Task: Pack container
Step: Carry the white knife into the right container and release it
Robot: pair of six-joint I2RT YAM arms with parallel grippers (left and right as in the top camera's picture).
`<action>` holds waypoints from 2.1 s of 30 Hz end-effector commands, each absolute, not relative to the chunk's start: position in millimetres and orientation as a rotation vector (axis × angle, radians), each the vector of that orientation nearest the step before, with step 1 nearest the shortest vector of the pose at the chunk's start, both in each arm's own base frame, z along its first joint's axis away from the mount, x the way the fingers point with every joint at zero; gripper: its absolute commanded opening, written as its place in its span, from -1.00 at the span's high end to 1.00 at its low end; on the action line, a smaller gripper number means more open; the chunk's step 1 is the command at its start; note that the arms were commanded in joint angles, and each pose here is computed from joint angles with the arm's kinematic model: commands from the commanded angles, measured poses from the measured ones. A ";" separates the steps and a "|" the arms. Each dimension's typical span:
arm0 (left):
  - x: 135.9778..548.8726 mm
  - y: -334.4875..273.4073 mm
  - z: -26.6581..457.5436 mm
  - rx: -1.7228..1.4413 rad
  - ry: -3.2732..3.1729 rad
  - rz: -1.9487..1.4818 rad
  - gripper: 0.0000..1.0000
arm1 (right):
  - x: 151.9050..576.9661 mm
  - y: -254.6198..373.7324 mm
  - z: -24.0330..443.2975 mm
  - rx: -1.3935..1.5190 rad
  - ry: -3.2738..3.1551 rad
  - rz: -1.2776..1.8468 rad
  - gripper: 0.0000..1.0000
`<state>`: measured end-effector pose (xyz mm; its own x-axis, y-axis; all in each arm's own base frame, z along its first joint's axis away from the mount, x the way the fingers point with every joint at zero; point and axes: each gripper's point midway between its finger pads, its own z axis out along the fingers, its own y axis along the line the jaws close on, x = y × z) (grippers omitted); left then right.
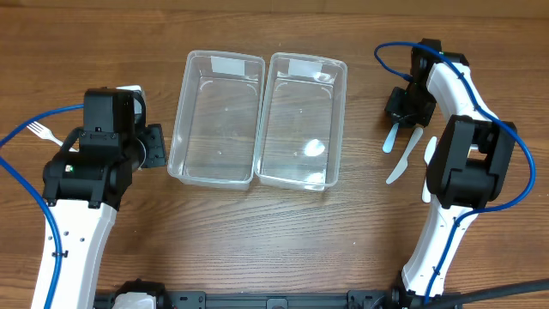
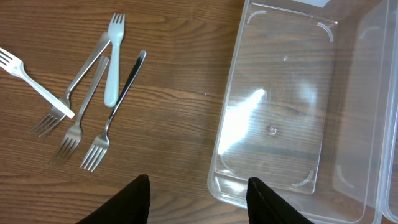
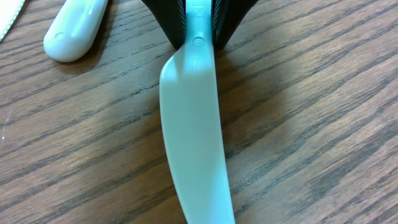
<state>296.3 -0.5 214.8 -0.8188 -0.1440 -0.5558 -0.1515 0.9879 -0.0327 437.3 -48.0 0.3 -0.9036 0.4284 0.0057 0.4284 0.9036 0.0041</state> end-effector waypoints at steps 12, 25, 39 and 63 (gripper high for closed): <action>301.3 -1.4 225.3 -0.195 2.512 0.006 0.00 | 468.0 -37.5 140.3 -0.685 -3.325 -0.054 0.92; 301.0 -1.5 225.1 -0.196 2.513 0.005 0.00 | 426.0 144.8 231.1 -0.112 -3.526 -0.275 0.92; 300.5 -1.5 224.7 -0.195 2.516 0.006 0.00 | 412.1 193.3 86.9 0.021 -3.246 -0.166 0.92; 299.7 -1.4 224.2 -0.196 2.520 0.007 -0.01 | 434.9 50.8 323.6 -0.758 -3.616 -0.110 -0.63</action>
<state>296.5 -0.6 215.2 -0.8184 -0.1440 -0.5564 -0.1515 0.9879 -0.0329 432.7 120.0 307.7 -0.8677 0.1530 -0.4731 0.0856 0.9832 0.1610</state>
